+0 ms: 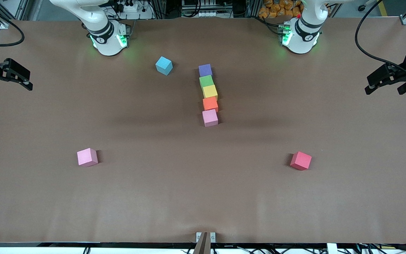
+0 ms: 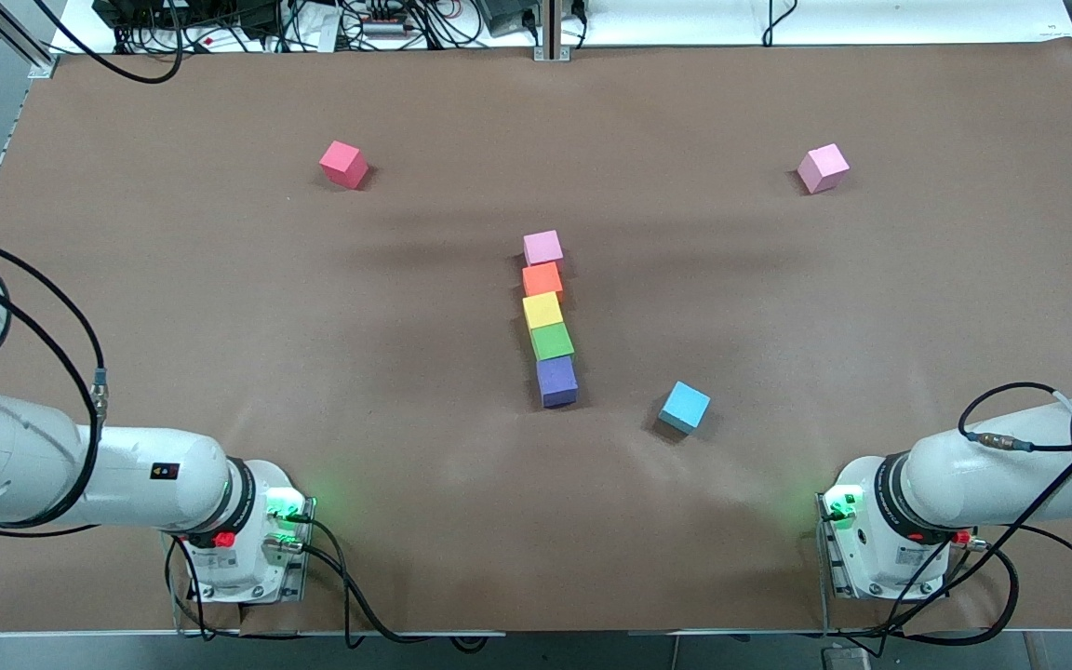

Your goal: Arrange blocks into number 1

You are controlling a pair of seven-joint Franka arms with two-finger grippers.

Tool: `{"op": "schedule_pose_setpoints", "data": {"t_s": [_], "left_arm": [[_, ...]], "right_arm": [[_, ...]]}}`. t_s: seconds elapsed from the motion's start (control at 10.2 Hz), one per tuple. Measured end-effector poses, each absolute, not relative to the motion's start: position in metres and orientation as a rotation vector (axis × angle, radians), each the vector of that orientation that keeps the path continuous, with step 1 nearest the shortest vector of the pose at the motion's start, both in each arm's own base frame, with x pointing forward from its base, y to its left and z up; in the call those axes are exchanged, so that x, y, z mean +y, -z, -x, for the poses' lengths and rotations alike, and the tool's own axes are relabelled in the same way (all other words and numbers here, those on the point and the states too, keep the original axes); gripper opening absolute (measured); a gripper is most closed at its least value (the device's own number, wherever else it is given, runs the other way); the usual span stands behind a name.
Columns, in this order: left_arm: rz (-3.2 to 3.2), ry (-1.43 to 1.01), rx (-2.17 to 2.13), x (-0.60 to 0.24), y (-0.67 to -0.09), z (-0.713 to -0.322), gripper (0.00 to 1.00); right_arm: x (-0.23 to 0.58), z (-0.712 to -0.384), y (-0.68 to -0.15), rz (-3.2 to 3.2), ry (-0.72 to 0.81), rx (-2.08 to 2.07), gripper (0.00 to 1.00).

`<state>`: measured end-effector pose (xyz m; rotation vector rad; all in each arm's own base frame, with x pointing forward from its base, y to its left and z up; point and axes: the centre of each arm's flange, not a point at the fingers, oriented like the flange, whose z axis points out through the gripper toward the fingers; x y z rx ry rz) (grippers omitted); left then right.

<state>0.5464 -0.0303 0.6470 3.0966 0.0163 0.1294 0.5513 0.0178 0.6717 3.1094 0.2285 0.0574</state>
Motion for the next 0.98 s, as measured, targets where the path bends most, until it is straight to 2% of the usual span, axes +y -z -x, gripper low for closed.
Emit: {"op": "schedule_pose_setpoints", "data": {"t_s": [0.98], "left_arm": [[-3.097,-0.123,0.022,-0.0283,-0.6448,-0.5475,1.00]], "right_arm": [[0.0184,-0.5513,-0.6716,-3.109,-0.057,0.231,1.00]]}}
